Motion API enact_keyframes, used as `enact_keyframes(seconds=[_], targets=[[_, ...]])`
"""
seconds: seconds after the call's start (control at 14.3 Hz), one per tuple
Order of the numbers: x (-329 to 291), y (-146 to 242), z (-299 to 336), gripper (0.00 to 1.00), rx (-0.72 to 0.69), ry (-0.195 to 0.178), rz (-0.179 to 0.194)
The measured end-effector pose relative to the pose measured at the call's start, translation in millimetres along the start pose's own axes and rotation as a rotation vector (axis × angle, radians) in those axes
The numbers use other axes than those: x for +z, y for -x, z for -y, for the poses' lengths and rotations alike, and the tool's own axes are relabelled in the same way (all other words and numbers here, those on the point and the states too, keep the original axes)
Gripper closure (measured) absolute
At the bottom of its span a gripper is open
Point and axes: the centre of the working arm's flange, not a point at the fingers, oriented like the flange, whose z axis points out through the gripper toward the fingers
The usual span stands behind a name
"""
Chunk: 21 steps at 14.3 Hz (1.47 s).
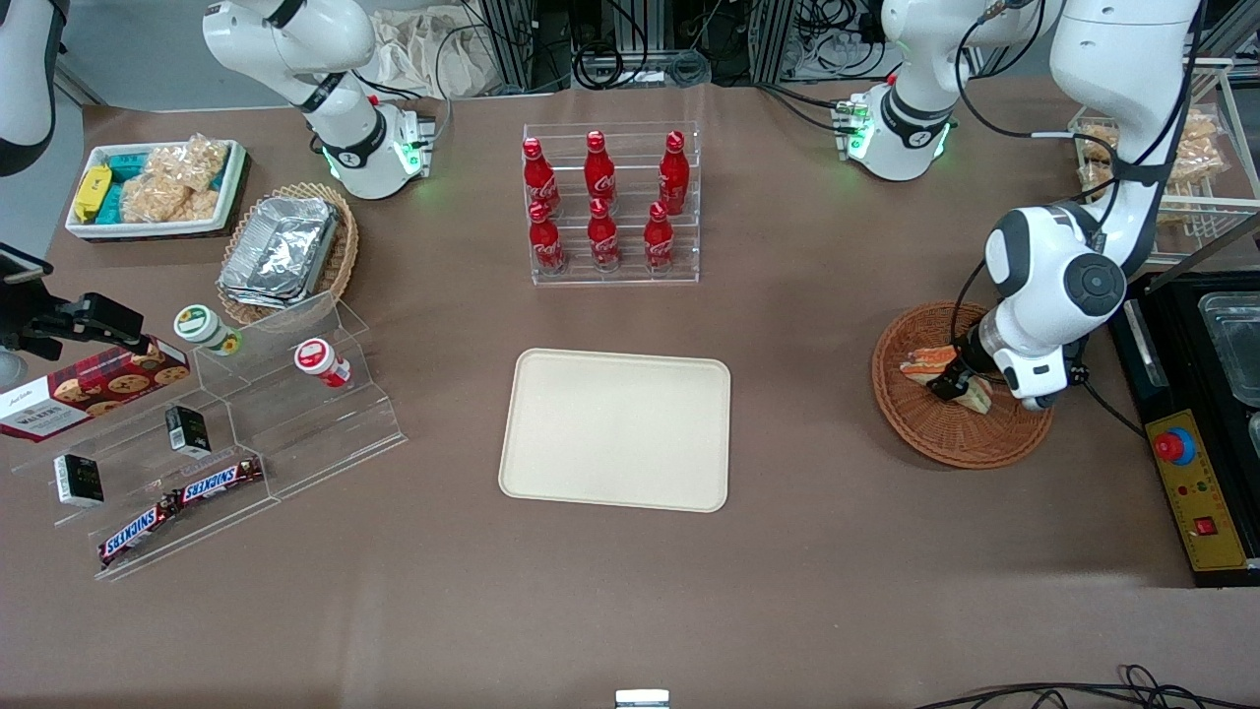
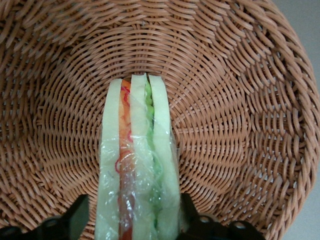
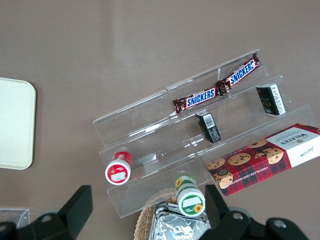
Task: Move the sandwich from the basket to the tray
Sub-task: 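Lower the left gripper and close it on the wrapped sandwich, then lift the sandwich and carry it with the left gripper to the cream tray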
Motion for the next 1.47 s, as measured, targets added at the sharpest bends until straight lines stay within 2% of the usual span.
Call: enact_keyframes(seconds=[0.07,0.14,0.28,0.42,0.84,0.98,1.19,1.47], targets=[[0.6,-0.3,-0.3,0.19,-0.001,0.003,-0.002],[1.3,-0.4,-0.4,0.25,-0.001,0.004,-0.003],[1.7,-0.3,-1.0,0.48,-0.001,0.007,-0.005],[1.1,-0.6,-1.6,0.61,-0.001,0.008,-0.006],[-29.4,-0.9,-5.5,0.68,0.03,0.022,-0.013],[-57.9,1.9,-3.9,0.8,0.086,0.021,-0.009],[-99.2,5.4,-1.6,0.8,0.174,0.021,-0.005],[-162.5,9.6,-23.2,0.8,0.285,-0.012,0.029]])
